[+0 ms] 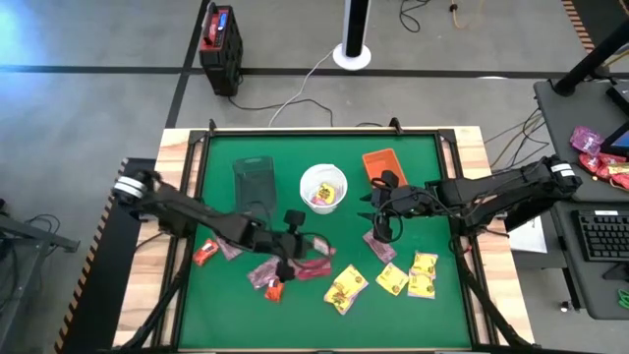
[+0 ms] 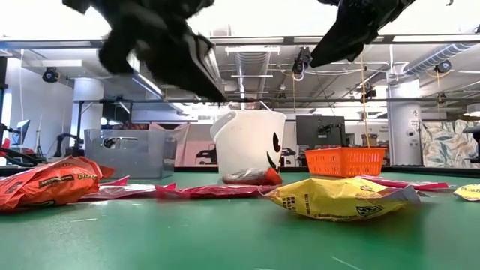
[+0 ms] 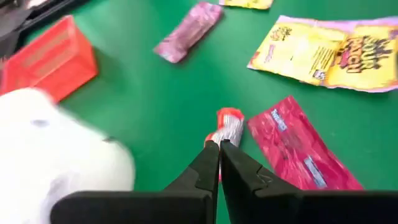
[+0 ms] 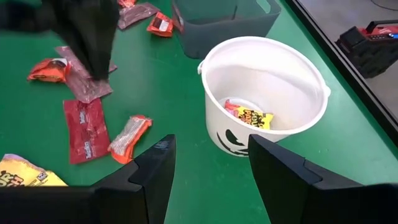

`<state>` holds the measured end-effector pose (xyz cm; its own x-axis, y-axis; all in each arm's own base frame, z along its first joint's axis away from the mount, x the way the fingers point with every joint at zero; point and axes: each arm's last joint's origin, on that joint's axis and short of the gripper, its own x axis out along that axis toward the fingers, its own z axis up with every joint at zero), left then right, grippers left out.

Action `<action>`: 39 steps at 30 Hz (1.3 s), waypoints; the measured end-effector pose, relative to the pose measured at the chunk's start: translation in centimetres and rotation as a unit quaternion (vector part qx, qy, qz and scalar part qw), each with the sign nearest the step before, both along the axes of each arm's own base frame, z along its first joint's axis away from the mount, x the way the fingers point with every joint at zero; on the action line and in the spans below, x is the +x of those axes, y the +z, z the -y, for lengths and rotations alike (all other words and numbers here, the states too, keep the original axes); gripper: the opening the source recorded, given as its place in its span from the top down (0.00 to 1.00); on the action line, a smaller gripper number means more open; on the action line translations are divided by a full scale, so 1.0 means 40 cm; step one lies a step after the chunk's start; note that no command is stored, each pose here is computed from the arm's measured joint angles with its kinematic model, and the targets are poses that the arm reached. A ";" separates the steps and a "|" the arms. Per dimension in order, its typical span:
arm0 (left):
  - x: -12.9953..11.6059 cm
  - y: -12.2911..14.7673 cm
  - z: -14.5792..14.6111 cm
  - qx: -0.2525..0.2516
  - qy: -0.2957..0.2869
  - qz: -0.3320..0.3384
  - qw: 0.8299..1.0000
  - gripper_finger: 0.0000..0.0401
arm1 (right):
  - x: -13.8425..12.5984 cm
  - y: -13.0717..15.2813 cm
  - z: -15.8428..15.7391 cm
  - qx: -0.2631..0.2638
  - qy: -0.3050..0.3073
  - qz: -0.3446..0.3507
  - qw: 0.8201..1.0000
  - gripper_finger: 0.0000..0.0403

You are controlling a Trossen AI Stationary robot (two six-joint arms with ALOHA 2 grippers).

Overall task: Sort candy by brand, put in halloween buckets
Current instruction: Put the orange chocolate into the black bin

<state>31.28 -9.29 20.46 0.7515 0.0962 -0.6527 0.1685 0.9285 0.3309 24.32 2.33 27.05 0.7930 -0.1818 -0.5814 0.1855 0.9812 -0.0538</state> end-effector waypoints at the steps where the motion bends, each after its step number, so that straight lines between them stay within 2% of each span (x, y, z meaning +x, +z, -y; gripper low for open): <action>1: -0.016 0.020 -0.006 -0.003 0.008 -0.003 1.000 1.00 | 0.000 -0.001 0.000 0.000 0.000 -0.001 1.000 0.52; 5: -0.048 0.067 -0.020 -0.012 0.018 0.021 1.000 1.00 | 0.000 -0.001 0.000 0.000 0.000 -0.001 1.000 0.52; 8: -0.043 0.058 -0.019 -0.016 0.014 0.050 0.999 1.00 | 0.000 -0.001 0.000 -0.001 0.001 0.000 1.000 0.52; 12: -0.013 0.001 -0.009 -0.007 -0.002 0.037 0.999 0.92 | 0.001 0.000 0.000 -0.002 0.002 0.002 1.000 0.52; 19: 0.058 -0.122 0.013 0.008 0.003 0.025 1.000 0.67 | 0.001 -0.001 -0.002 0.003 0.014 0.000 1.000 0.52; 24: 0.094 -0.166 0.022 0.023 0.000 0.010 1.000 0.58 | 0.000 -0.002 -0.003 0.007 0.017 -0.003 1.000 0.52; 30: 0.110 -0.205 0.008 0.028 0.013 -0.009 0.999 0.58 | -0.001 -0.003 -0.005 0.009 0.017 -0.003 1.000 0.52; 34: 0.116 -0.213 -0.018 0.013 0.039 -0.012 0.999 0.61 | -0.001 -0.003 -0.006 0.015 0.023 -0.004 1.000 0.52; 39: 0.121 -0.216 -0.039 -0.021 0.029 -0.023 0.999 0.68 | 0.002 -0.007 -0.007 0.016 0.024 -0.007 1.000 0.52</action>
<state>36.10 -7.74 11.80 0.7145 0.1112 -0.6908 0.1273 0.9502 0.2846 24.39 2.60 26.79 0.7924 -0.1258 -0.5969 0.1383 0.9901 -0.0251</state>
